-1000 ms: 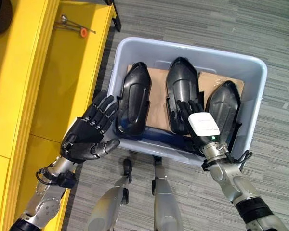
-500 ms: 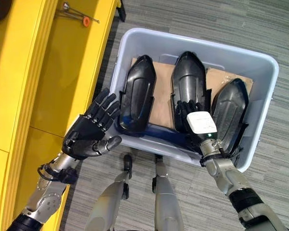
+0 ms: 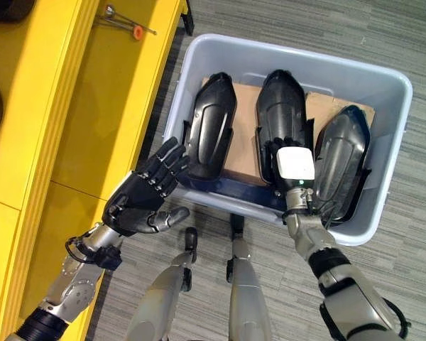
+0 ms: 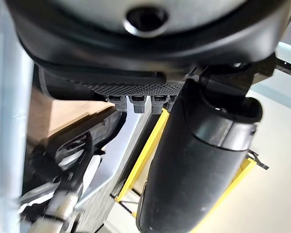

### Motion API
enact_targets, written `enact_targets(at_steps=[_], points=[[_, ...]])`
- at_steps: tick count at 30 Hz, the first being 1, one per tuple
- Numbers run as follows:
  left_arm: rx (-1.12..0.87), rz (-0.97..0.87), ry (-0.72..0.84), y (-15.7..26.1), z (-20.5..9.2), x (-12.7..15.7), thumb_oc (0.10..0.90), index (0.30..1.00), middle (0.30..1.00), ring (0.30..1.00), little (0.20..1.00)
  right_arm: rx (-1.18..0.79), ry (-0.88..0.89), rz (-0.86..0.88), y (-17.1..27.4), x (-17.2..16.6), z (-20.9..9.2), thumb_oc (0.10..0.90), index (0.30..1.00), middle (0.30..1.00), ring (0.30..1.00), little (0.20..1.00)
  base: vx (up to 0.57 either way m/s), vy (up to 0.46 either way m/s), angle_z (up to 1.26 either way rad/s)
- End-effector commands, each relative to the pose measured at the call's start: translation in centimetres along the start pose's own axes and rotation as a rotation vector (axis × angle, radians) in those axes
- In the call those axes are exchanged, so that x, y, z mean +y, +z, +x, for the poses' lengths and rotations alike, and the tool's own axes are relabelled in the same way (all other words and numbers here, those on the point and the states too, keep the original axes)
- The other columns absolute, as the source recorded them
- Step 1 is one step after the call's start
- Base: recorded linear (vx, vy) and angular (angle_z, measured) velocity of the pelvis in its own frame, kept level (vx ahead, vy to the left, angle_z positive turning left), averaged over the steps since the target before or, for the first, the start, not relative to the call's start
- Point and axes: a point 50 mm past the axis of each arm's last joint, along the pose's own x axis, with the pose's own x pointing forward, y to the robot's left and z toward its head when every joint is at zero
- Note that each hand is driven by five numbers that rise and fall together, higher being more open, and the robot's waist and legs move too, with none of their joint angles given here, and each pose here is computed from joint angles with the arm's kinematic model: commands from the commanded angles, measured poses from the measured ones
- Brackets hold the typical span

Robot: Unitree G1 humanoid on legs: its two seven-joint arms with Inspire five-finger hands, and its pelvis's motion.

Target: Move parts from the plastic box to the shelf.

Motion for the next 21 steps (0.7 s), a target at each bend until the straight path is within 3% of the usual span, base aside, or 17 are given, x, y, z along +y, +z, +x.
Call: enact_targets(at_steps=[1, 9, 21], points=[[-0.144, 0.006, -0.197, 2.3, 1.8, -2.8, 0.900, 1.000, 1.000, 1.000, 1.000, 0.356, 0.330, -0.152, -7.5, 3.6, -4.0, 0.400, 0.300, 0.300, 0.300, 0.300, 0.01, 0.038, 0.21], [-0.165, -0.001, -0.217, 2.5, 1.7, -3.3, 0.900, 1.000, 1.000, 1.000, 1.000, 0.075, 0.036, -0.096, -3.7, 2.5, -3.6, 0.400, 0.300, 0.300, 0.300, 0.300, 0.00, 0.027, 0.04], [-0.165, -0.010, -0.189, 2.8, 0.3, -2.4, 0.900, 1.000, 1.000, 1.000, 1.000, -0.304, -0.142, -0.088, -0.6, -0.6, -4.9, 0.400, 0.300, 0.300, 0.300, 0.300, 0.02, 0.009, -0.11]])
